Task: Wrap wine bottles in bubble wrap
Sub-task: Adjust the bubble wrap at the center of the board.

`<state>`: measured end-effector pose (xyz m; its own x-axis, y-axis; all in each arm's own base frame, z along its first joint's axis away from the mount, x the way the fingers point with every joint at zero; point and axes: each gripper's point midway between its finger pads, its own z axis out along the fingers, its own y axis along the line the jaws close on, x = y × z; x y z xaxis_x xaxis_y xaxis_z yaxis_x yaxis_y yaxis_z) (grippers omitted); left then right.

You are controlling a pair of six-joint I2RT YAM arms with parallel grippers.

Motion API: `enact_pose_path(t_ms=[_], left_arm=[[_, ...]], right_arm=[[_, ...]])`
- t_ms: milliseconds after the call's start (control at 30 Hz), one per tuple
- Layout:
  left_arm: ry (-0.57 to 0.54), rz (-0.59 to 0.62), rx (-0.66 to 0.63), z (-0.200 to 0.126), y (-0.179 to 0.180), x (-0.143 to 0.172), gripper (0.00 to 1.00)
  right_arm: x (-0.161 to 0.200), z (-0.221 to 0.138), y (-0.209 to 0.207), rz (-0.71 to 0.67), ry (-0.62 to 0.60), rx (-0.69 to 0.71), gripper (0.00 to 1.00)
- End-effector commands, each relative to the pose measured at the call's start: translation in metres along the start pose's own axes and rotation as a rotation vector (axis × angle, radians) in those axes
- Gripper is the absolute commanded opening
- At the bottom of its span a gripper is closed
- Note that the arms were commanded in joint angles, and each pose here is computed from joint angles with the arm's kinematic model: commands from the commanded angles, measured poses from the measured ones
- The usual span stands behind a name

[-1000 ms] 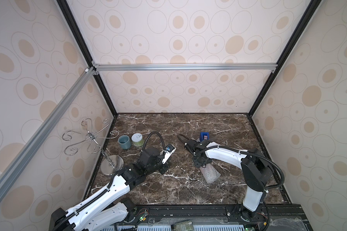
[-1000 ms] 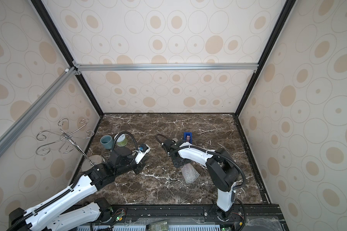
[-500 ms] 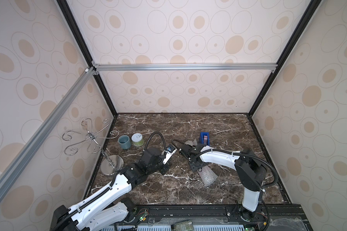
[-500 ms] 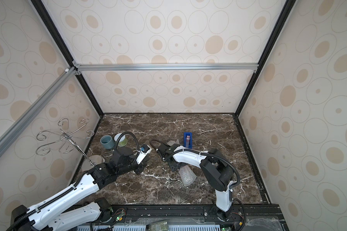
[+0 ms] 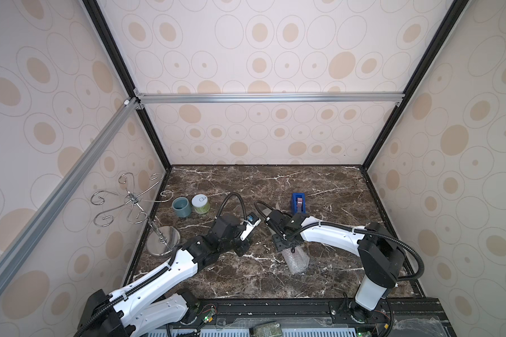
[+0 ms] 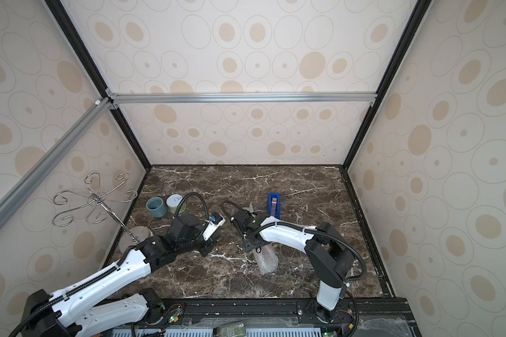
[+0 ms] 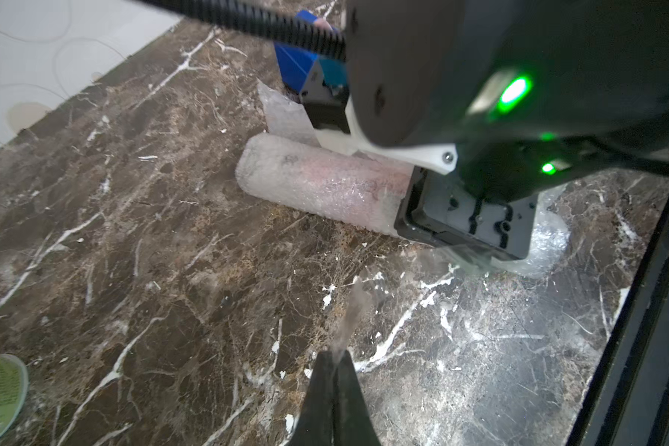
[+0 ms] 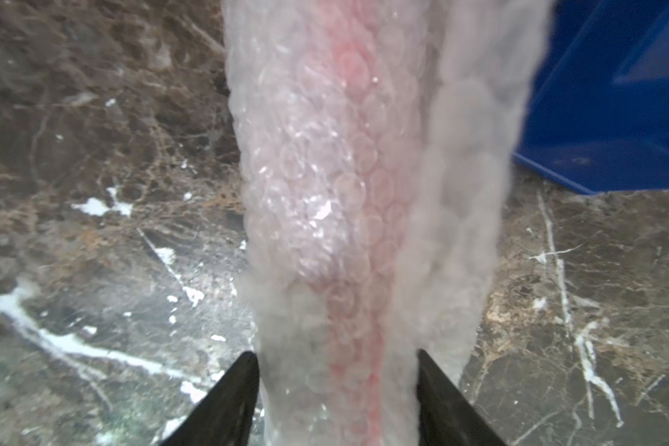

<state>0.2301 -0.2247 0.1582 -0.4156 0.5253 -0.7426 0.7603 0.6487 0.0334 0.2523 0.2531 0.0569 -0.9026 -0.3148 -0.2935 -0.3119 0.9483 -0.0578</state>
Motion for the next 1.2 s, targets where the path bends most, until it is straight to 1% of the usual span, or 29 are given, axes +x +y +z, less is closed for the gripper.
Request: enact_pose_path(t_ms=[0,167,367,467,700,867,1067,1167], left_arm=[[0.048,-0.040,0.042,0.006,-0.004,0.002,0.00],[0.109,-0.084,0.072,0.020,-0.006,0.011,0.00],[0.095,-0.181,0.183,0.034,-0.015,0.007,0.00],[0.104,-0.214,0.219,0.040,-0.016,0.007,0.00],[0.137,-0.246,0.254,0.052,-0.016,0.007,0.00],[0.107,-0.270,0.303,0.054,-0.021,-0.002,0.00],[0.115,-0.273,0.312,0.055,-0.020,-0.006,0.00],[0.118,-0.269,0.307,0.055,-0.018,-0.007,0.00]], right_arm=[[0.001,-0.005,0.015,0.049,-0.019,-0.084,0.60],[0.002,-0.010,0.020,0.076,-0.026,-0.133,0.56],[0.005,-0.012,0.027,0.115,-0.026,-0.200,0.51],[0.008,-0.011,0.029,0.142,-0.025,-0.228,0.48],[0.010,-0.015,0.035,0.188,-0.057,-0.321,0.45],[0.007,-0.024,0.035,0.199,-0.095,-0.361,0.43],[0.006,-0.034,0.037,0.199,-0.122,-0.406,0.41],[0.001,-0.043,0.038,0.215,-0.149,-0.453,0.39]])
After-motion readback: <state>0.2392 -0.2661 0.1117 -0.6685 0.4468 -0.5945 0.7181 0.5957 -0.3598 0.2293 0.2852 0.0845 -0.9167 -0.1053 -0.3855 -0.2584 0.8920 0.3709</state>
